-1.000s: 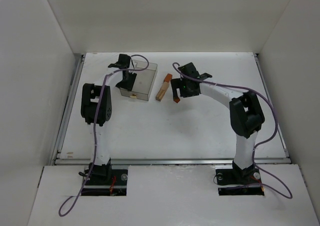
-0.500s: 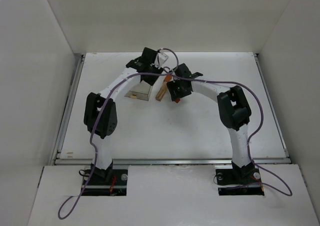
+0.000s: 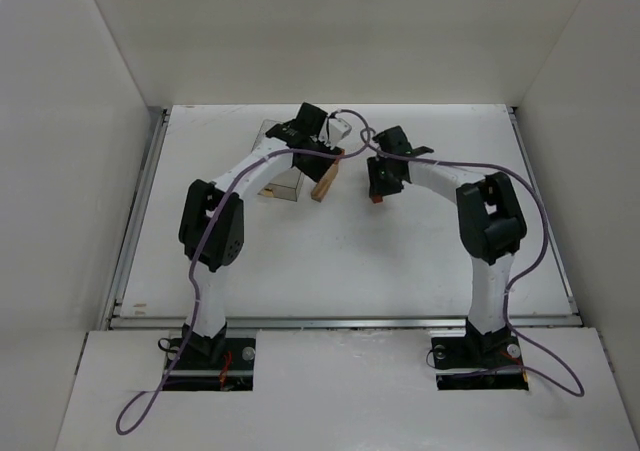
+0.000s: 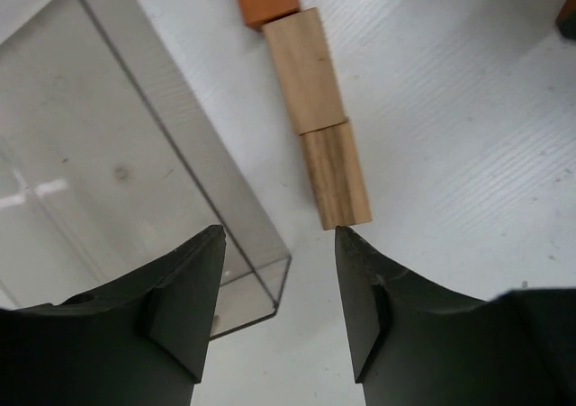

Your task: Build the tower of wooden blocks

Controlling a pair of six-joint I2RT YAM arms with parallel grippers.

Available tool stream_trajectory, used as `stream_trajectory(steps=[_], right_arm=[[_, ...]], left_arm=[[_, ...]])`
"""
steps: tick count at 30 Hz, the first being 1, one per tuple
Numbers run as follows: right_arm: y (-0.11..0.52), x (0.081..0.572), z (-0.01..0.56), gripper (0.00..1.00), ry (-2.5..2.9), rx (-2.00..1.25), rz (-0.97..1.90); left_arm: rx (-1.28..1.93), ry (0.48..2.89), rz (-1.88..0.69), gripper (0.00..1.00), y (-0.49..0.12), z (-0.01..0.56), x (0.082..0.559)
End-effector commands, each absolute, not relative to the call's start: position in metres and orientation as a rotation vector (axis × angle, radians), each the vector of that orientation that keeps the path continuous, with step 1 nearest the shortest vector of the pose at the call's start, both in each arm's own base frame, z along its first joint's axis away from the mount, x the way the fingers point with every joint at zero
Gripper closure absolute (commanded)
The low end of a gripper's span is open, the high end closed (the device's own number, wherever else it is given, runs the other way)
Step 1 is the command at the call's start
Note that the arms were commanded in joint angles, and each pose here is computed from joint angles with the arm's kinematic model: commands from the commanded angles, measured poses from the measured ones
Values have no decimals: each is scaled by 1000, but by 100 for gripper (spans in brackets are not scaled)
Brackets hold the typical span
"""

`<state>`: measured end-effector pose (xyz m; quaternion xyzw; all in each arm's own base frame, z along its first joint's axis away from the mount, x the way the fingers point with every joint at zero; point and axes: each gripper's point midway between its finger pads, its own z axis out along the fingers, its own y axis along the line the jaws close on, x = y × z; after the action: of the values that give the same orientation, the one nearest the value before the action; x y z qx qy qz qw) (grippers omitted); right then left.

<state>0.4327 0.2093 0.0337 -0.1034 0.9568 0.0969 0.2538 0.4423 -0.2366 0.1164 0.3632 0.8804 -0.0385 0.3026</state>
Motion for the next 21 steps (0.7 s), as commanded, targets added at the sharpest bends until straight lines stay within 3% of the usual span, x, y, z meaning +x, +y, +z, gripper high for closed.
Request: stream_trajectory(steps=[1,6,14,21], right_arm=[[160,452,61,79,2533,56,204],[105,444,60,81,2532,331,180],[89,435,67,81,2510,368,163],[87,427,68,81,2513,368,162]], left_arm=[[1040,2300,-265,51,-273,123,428],[1073,2352,-298,48,-286,94,421],[903,2417,-156,47,-266,73,453],[885,2452,-93,41,-257,57,454]])
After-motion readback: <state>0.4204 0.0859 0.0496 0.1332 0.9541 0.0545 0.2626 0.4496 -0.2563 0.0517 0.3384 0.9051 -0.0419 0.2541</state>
